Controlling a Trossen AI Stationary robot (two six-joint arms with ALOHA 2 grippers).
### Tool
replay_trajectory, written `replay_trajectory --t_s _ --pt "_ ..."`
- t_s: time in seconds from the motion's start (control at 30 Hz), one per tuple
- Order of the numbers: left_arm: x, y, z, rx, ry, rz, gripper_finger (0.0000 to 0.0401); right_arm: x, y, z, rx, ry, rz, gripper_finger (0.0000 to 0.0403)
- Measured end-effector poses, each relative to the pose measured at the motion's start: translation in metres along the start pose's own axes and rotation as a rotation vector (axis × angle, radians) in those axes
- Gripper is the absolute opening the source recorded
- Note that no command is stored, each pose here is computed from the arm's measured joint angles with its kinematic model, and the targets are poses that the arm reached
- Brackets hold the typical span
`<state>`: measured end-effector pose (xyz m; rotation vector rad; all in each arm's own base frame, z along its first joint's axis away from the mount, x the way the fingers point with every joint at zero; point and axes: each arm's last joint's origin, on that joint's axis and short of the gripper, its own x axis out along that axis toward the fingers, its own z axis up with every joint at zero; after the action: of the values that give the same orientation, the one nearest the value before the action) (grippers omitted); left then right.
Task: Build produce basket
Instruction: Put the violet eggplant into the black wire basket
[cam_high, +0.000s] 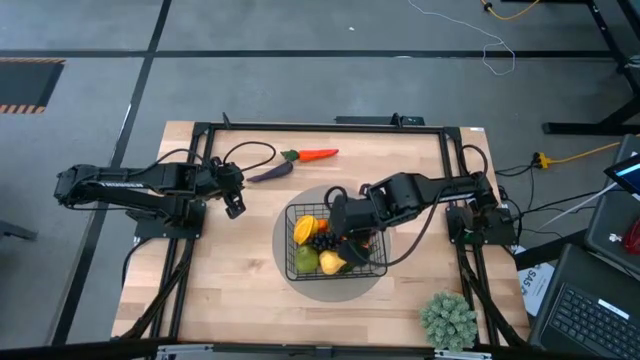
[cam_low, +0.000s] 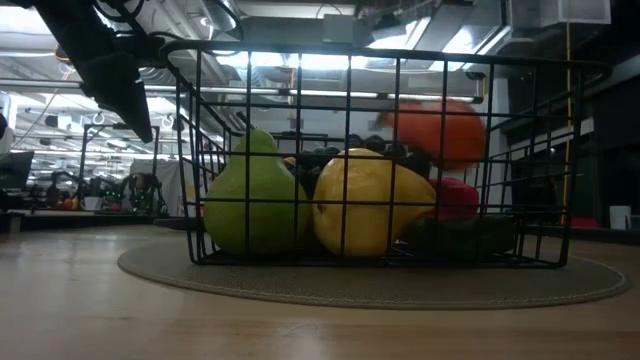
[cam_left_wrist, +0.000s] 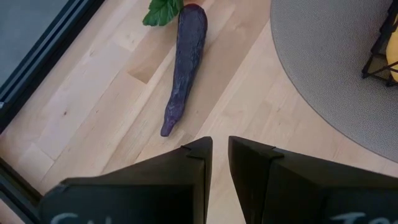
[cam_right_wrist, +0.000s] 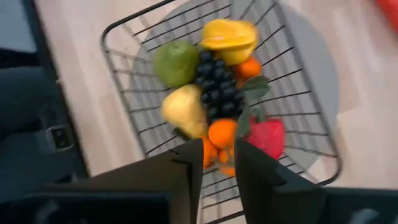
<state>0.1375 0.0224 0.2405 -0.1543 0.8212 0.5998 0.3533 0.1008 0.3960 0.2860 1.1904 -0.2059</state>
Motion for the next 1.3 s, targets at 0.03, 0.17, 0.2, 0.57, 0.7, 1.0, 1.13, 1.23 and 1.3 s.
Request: replay_trajectory --t_s 0.03,0.17,0.2,0.57,0.7,1.0,1.13,1.23,1.3 --pt "0.0 0.0 0.0 0.0 0.0 0.0 0.0041 0.0 0.001 0.0 -0.002 0.009 0.013 0.0082" --pt "0.0 0.0 0.0 0.0 0.0 0.0 0.0041 -0.001 0.005 -0.003 -0.014 0.019 0.031 0.0086" --pt "0.0 0.0 0.0 0.0 0.0 0.0 0.0041 -0.001 0.006 -0.004 -0.017 0.02 0.032 0.0086" --pt "0.0 0.0 0.0 0.001 0.0 0.0 0.0041 -0.001 0.01 -0.007 -0.036 0.008 0.023 0.0086" --pt "0.0 0.0 0.0 0.0 0.0 0.0 0.0041 -0.002 0.009 -0.003 -0.116 -0.069 -0.052 0.0086" --pt "0.0 0.0 0.0 0.0 0.0 0.0 0.0041 -0.009 -0.004 0.026 -0.131 -0.501 -0.525 0.0086" --pt "0.0 0.0 0.0 0.0 0.0 0.0 0.0041 -0.014 -0.022 0.038 0.032 -0.649 -0.733 0.0086" --pt "0.0 0.0 0.0 0.0 0.0 0.0 0.0041 -0.014 -0.038 0.046 0.075 -0.669 -0.825 0.0086" --pt "0.0 0.0 0.0 0.0 0.0 0.0 0.0041 -0.013 -0.051 0.053 0.129 -0.677 -0.856 0.0086"
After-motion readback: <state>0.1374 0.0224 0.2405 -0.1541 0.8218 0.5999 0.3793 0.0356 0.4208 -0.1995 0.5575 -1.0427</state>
